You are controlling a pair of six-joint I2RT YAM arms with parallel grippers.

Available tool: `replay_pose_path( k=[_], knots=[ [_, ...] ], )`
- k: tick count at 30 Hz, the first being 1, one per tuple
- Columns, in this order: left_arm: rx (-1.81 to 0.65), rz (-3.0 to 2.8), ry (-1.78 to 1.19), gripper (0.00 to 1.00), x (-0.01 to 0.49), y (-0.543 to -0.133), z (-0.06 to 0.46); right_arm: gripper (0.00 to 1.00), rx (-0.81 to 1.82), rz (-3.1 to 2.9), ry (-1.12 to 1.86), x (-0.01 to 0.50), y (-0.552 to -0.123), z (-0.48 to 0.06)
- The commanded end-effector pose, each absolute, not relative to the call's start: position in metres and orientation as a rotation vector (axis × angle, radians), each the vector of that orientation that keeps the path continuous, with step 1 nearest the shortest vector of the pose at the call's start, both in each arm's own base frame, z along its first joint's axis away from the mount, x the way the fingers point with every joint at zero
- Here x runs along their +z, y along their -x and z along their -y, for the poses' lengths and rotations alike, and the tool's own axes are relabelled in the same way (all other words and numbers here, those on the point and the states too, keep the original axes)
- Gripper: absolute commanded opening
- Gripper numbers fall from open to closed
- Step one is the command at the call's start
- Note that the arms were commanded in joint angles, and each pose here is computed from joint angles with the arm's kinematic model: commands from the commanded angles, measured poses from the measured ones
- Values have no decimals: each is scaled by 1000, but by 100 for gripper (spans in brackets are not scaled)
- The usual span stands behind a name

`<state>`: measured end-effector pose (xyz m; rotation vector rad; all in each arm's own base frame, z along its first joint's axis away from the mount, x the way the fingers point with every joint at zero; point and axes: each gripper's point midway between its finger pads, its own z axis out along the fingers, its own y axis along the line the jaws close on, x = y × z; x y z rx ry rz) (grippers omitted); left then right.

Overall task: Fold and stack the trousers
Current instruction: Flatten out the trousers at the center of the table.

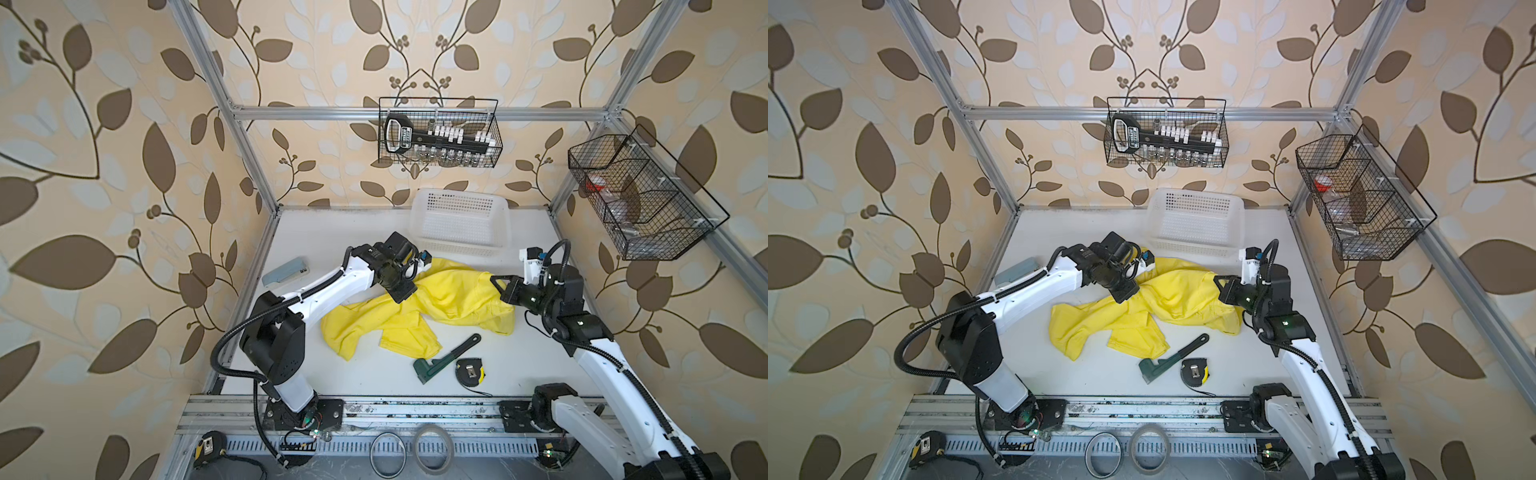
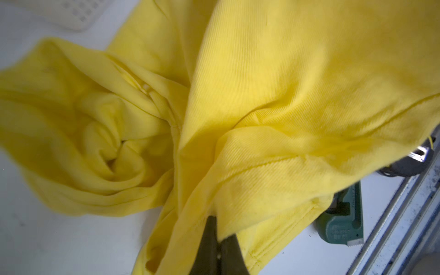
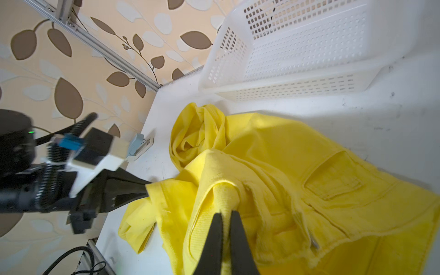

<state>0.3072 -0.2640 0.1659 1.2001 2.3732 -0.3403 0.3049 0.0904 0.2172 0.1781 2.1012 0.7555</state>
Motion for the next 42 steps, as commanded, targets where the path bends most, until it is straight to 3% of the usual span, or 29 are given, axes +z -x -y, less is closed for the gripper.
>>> replay_pose_path(
  k=[1, 8, 13, 15, 20, 26, 32, 34, 37, 42],
  knots=[
    [-218, -2215, -1103, 0, 245, -318, 250, 0, 673, -1975, -149, 263, -336, -80],
    [-39, -2182, -846, 0, 323, -364, 201, 0, 674, -1928, -112, 312, -398, -84],
    [-179, -2170, -796, 0, 353, -346, 203, 2, 715, -1881, -49, 360, -422, -91],
    [-268, -2194, -788, 0, 344, -329, 205, 2, 721, -1916, -27, 357, -424, -92],
    [-537, -2336, -764, 0, 270, -283, 223, 3, 783, -2084, -23, 290, -402, -98],
    [-647, -2481, -652, 0, 188, -255, 229, 5, 806, -2199, -87, 214, -358, -97],
    [-599, -2595, -600, 0, 150, -254, 226, 11, 828, -2324, -83, 168, -320, -112],
    [-591, -2601, -593, 0, 147, -256, 226, 19, 832, -2365, -106, 157, -310, -112],
    [-571, -2610, -587, 0, 144, -257, 225, 42, 797, -2401, -136, 153, -294, -107],
    [-526, -2627, -566, 0, 141, -260, 220, 58, 677, -2394, -237, 165, -274, -80]
  ],
)
